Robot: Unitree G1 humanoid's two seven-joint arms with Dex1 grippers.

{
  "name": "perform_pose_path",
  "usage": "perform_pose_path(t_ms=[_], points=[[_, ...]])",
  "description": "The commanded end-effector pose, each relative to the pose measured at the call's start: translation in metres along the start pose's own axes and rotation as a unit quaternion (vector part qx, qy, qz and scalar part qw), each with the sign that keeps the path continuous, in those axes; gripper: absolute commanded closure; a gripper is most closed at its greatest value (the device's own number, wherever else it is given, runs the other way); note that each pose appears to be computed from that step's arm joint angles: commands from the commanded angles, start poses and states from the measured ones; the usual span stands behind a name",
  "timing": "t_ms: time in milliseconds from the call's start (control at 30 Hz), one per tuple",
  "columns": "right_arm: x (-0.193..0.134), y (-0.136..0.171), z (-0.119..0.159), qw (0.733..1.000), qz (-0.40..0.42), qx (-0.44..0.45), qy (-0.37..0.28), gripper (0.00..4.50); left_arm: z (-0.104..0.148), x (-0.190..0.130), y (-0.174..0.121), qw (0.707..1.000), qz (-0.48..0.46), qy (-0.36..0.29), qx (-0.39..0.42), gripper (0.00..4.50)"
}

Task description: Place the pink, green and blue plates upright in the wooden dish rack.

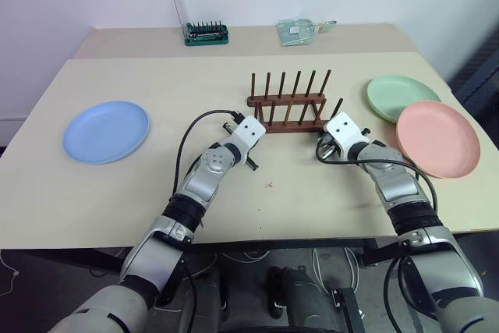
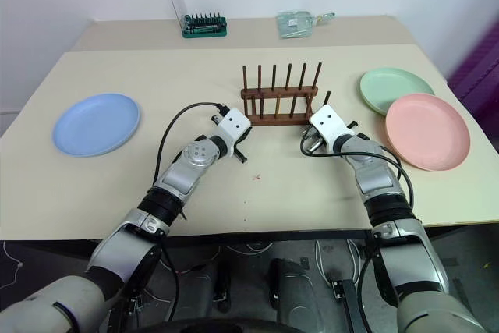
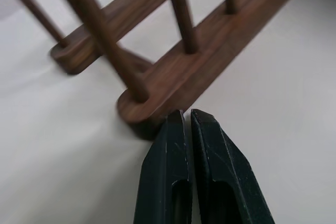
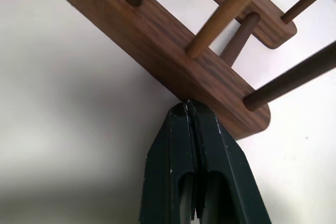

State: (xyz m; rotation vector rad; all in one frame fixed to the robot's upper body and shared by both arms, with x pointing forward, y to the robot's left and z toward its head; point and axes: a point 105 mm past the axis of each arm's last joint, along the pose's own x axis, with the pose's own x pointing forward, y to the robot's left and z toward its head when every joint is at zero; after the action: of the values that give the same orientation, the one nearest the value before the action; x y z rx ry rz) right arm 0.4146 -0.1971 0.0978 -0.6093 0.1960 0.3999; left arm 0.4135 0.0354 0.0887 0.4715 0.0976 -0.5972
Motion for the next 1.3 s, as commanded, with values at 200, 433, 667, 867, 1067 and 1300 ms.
perform_pose_path(t_ms=[200, 433, 667, 867, 1067, 1300], points=[[-0.015, -0.014, 0.015, 0.999, -0.004, -0.027, -0.037, 4.5, -0.018, -0.008, -0.005, 1.0, -0.02, 0.008, 0.0, 4.31], [-0.081, -0.059, 0.01, 0.997, -0.062, 0.017, -0.04, 2.88, 0.056, -0.053, -0.055, 0.962, -0.2, -0.18, -0.056, 4.38], [-0.119, -0.081, -0.026, 0.988, -0.14, 0.044, 0.044, 1.93, 0.057, -0.09, -0.104, 0.909, -0.37, -0.182, -0.056, 4.38], [-0.113, -0.082, -0.054, 0.979, -0.171, 0.051, 0.1, 1.93, 0.063, -0.087, -0.103, 0.908, -0.37, -0.189, -0.052, 4.38], [-0.108, -0.083, -0.063, 0.975, -0.183, 0.038, 0.119, 3.19, 0.062, -0.086, -0.098, 0.914, -0.353, -0.19, -0.054, 4.38], [-0.115, -0.09, -0.056, 0.968, -0.219, -0.019, 0.118, 4.43, 0.063, -0.086, -0.1, 0.915, -0.35, -0.194, -0.058, 4.38]])
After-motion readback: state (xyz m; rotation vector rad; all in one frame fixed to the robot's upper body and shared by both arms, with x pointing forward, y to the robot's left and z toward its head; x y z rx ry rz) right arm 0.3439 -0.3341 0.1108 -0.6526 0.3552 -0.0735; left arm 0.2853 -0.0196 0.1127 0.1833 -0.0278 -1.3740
